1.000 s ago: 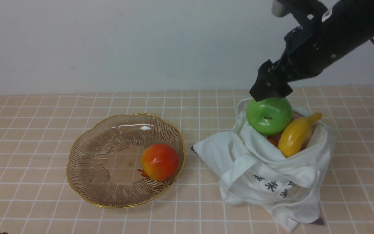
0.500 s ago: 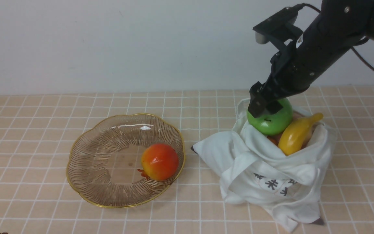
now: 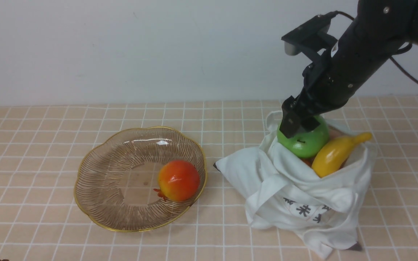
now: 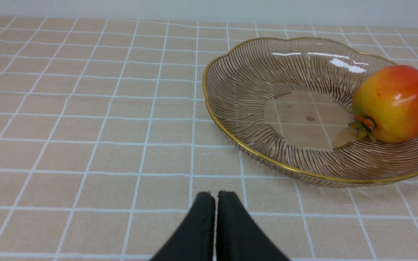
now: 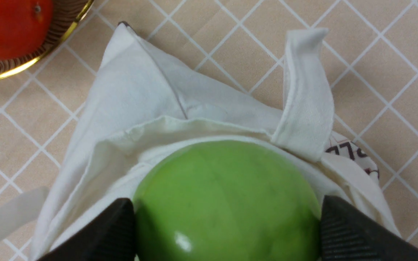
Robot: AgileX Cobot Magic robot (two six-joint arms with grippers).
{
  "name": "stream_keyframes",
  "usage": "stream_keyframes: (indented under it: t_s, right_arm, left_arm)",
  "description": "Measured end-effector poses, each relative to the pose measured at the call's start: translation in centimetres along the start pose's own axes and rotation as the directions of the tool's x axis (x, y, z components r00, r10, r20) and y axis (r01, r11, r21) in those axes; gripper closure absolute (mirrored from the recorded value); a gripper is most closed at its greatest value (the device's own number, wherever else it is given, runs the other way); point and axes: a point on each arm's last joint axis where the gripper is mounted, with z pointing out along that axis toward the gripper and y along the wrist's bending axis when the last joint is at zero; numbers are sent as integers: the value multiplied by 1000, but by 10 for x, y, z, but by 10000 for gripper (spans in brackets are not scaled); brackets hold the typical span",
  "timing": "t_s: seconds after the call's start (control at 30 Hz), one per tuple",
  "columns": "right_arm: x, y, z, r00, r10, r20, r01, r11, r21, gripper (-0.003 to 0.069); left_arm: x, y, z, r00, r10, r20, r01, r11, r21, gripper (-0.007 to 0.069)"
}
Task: Take the fruit out of the bag on the brown coffee tablecloth and place them on the plate.
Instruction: 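Reach into the cloth bag and grasp a fruit inside it with the right gripper, then move the fruit from the bag and place it onto the plate with the right gripper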
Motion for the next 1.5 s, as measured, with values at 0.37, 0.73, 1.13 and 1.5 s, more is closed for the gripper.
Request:
stream_keyframes:
  t_s: [0.37,0.73,1.13,1.5]
  right_arm:
    - [-24,18,-96,953,33,300,-10,997,-78,73]
    - [-61,114,-74,902,-113,416,280,888,-364,73]
    - [-92,192,53,887,-234,398,352,900,-256,73]
    - [-96,199,111,915,-128,382,237,938,-253,-8]
  left_arm:
    - [0,0,0,1000,0,0,0,1000,0,633]
    - [0,0,0,1000,0,0,0,1000,0,633]
    - [0,0,0,1000,0,0,0,1000,0,633]
    - [0,0,0,1000,0,0,0,1000,0,633]
